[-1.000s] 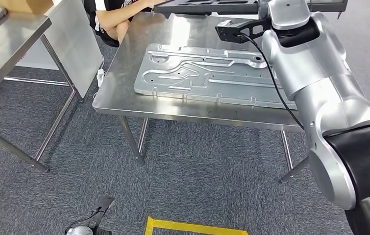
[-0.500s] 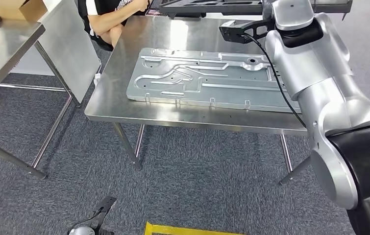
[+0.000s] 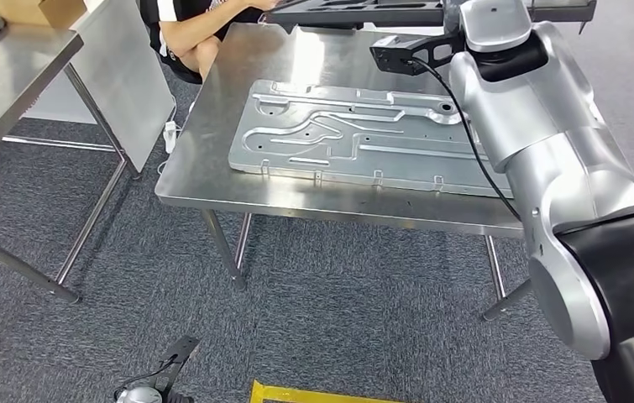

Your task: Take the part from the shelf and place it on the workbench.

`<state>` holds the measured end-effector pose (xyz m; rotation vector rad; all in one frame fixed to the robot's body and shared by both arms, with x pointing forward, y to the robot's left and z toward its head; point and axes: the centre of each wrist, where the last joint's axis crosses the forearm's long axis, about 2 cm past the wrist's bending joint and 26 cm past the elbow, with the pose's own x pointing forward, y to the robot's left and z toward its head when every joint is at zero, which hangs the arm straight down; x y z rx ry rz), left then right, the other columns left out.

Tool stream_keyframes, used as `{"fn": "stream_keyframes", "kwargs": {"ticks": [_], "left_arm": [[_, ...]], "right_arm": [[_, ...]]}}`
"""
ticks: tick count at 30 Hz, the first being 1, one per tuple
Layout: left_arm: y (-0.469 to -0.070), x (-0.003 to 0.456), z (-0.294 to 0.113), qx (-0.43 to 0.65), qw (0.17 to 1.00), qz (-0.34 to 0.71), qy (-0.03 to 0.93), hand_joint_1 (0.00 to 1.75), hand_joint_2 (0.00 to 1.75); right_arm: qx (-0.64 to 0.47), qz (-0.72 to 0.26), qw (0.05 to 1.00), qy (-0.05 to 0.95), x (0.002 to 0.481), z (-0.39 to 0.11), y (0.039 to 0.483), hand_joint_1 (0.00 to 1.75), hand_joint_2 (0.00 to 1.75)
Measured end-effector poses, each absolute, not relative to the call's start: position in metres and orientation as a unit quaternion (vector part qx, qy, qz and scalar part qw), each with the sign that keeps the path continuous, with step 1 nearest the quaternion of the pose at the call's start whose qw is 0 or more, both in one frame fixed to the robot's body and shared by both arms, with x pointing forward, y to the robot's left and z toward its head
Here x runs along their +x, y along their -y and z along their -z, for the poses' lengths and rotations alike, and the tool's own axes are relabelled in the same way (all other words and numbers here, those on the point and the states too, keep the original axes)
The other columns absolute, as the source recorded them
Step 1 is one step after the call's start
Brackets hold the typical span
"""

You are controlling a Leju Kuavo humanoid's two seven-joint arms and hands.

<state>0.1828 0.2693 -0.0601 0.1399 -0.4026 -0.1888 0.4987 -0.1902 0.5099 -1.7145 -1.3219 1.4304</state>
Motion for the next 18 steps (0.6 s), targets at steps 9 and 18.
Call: {"fn": "stream_keyframes", "kwargs": {"ticks": [9,18], "left_arm": [[-0.2693,0.1809,0.0609,0.068,0.973,0.095,0.199,0.00,1.75],[-0.2701,0.1788,0.0618,0.068,0.973,0.096,0.198,0.00,1.75]], "right_arm": [[-0.637,-0.530,0.268,0.491,0.4982,-0.5118,0.1891,1.75,1.75],[-0.637,-0.532,0.267,0.489,0.4984,-0.5108,0.1892,1.75,1.75]]}}
